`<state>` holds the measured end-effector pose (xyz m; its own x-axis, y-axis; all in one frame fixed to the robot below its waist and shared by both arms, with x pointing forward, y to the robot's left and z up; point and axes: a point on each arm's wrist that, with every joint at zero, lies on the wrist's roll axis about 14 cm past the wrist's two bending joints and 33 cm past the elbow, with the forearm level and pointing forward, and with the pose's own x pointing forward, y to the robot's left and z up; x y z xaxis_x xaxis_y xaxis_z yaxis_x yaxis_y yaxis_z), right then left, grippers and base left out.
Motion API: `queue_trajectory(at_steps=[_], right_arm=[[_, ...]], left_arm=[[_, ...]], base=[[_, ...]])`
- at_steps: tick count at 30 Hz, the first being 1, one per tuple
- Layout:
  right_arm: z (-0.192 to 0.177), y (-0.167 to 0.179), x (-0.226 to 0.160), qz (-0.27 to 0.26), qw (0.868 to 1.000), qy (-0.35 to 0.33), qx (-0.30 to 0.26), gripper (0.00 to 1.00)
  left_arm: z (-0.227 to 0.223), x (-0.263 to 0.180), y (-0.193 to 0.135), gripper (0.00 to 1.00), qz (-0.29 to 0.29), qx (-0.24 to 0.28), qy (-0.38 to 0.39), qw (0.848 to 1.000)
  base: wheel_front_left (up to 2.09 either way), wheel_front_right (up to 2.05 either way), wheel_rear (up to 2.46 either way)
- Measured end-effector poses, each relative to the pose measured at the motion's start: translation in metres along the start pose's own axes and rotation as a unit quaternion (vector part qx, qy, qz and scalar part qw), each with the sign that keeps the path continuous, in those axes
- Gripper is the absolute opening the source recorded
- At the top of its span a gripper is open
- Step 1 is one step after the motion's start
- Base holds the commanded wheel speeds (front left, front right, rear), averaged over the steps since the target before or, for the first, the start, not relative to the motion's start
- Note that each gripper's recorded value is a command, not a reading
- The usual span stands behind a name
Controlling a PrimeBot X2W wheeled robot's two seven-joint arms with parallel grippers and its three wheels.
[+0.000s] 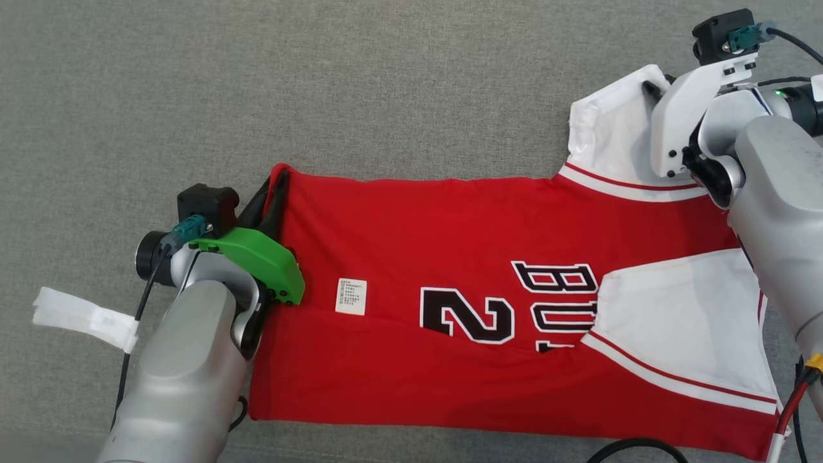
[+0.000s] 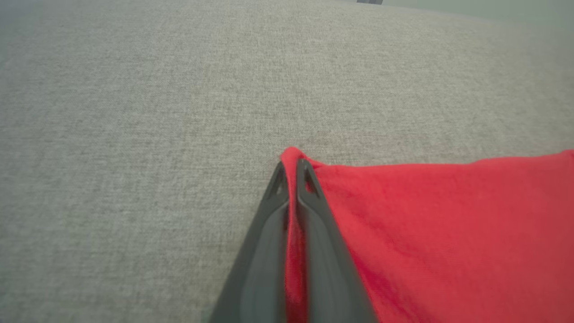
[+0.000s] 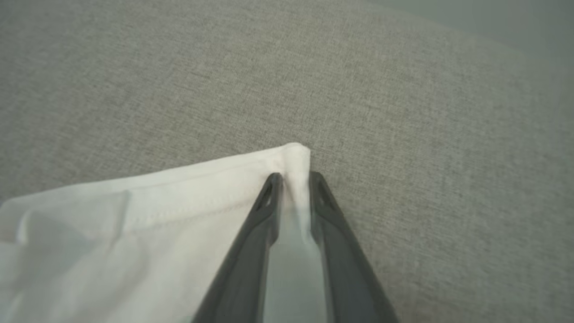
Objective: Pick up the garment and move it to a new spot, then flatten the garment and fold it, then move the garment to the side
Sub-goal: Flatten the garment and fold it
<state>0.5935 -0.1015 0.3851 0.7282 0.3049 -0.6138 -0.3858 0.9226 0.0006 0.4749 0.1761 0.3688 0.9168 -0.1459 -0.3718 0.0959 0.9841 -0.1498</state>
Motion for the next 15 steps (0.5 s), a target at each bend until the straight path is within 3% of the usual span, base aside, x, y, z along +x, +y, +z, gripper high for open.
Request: queue_trajectory(at_steps=[1,7,15], right_arm=[[-0.001,0.001,0.002,0.001,1.000,0.000,-0.003,0.00],[0.009,-0.011,0.001,-0.011,0.999,-0.031,-0.013,0.00],[0.044,-0.044,-0.019,-0.057,0.989,-0.125,-0.050,0.00]], left_arm=[[-0.001,0.000,0.001,0.00,0.001,0.000,0.001,1.000],[0.005,0.004,0.005,0.00,0.003,0.002,-0.005,1.000],[0.034,0.013,0.005,0.00,-0.003,0.013,-0.036,0.999]], base=[[0.00,0.00,0.00],[0.00,0.00,0.00],[0.00,0.00,0.00]])
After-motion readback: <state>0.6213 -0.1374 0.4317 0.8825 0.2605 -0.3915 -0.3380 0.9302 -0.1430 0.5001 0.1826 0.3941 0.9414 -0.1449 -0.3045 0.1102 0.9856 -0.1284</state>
